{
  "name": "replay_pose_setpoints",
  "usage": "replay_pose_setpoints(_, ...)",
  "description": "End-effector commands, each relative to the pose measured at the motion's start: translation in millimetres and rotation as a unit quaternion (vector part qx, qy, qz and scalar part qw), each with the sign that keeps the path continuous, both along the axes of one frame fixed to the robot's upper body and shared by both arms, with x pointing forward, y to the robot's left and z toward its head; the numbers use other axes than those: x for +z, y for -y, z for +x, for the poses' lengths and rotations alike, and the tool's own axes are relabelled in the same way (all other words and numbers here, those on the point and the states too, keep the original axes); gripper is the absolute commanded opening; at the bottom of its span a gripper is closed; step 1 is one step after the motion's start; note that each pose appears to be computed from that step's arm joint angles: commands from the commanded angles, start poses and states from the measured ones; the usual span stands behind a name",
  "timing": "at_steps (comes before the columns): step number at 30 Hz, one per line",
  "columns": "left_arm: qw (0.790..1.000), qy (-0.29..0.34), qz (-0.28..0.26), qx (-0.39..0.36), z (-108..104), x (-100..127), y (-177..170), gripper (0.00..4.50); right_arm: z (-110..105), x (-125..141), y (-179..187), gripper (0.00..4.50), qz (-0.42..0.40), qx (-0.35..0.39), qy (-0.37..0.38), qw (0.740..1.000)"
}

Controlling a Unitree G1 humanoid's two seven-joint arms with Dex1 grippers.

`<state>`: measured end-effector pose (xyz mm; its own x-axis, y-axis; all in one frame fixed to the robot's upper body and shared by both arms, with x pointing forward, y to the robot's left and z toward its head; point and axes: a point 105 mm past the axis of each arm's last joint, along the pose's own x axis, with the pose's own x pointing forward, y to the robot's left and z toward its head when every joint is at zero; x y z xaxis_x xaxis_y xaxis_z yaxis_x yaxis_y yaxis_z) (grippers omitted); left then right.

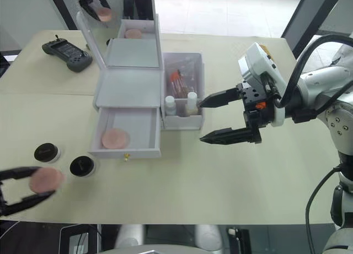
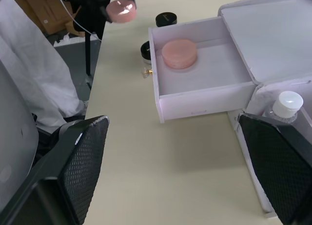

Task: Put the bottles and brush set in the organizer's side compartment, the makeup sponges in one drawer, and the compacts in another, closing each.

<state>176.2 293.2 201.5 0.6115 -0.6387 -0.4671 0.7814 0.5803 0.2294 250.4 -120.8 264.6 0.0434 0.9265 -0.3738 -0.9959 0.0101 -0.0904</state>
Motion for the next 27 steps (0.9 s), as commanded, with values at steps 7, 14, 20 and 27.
replay_pose_setpoints(7,0.988,0.082,-0.007,-0.131,62.8,77.5,58.9,2.98,-11.5,9.4,-1.9,4.50,0.005,-0.010,0.034,0.999)
replay_pose_setpoints(14,0.954,0.055,0.036,-0.292,90.7,65.7,113.5,2.98,-18.7,9.6,-1.3,4.50,0.012,-0.054,0.045,0.997)
replay_pose_setpoints(20,0.923,0.038,0.082,-0.374,102.0,43.2,128.9,2.98,-26.0,8.7,9.7,4.50,0.013,-0.101,0.040,0.994)
replay_pose_setpoints(27,0.913,0.039,0.081,-0.399,116.1,28.2,146.2,2.98,-31.8,9.3,21.9,4.50,0.015,-0.144,0.045,0.988)
